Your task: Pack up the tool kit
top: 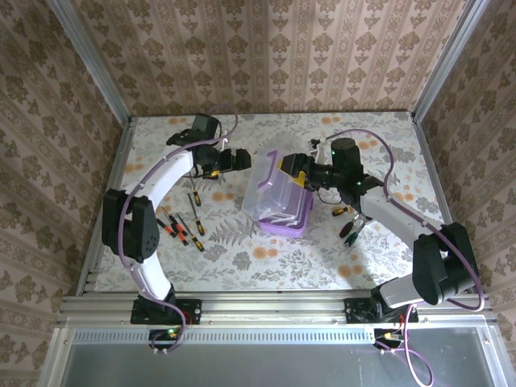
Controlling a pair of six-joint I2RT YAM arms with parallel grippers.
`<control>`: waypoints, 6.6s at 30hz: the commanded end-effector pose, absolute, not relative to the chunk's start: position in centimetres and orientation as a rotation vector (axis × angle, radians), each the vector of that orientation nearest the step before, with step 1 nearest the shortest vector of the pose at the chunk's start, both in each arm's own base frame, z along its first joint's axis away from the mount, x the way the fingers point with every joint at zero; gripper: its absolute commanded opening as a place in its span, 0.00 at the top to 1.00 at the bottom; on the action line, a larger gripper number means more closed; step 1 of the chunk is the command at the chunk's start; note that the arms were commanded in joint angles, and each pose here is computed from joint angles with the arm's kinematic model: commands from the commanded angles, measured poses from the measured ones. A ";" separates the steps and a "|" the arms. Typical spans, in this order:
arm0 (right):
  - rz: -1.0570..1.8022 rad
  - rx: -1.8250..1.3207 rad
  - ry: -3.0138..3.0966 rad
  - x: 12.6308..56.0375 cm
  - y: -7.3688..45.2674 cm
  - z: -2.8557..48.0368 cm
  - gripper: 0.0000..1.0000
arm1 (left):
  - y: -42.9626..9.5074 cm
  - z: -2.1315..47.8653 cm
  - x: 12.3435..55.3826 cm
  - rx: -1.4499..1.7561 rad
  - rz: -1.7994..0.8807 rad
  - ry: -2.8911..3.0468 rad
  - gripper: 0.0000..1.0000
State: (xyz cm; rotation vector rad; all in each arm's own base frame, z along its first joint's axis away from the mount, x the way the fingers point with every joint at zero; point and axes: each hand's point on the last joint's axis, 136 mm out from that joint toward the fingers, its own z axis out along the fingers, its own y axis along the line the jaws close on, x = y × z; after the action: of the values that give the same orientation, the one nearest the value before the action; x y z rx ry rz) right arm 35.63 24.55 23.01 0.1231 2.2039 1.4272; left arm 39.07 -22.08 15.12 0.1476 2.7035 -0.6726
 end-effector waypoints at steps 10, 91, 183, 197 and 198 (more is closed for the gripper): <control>1.462 -0.036 2.181 36.5 28.8 25.8 0.17 | -17.8 12.6 40.1 0.119 -0.347 2.795 0.00; 1.021 0.337 2.524 34.4 14.7 10.3 0.32 | -32.2 25.3 34.4 0.887 0.315 2.420 0.00; 0.733 0.267 2.756 36.5 13.8 6.3 0.59 | -12.1 13.2 29.0 -0.206 -0.536 2.658 0.14; 0.637 0.263 2.621 38.1 12.6 14.1 0.42 | -12.5 29.0 33.2 -0.073 -0.556 2.293 0.00; 0.613 0.277 2.611 38.1 12.2 14.6 0.40 | -12.4 30.2 33.8 -0.094 -0.560 2.250 0.00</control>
State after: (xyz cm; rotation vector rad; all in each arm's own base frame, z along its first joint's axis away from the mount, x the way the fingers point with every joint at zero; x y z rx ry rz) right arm 38.33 13.25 12.21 0.2476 2.6376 0.6863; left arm 33.13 -13.27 26.25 -0.0956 2.3683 -0.5885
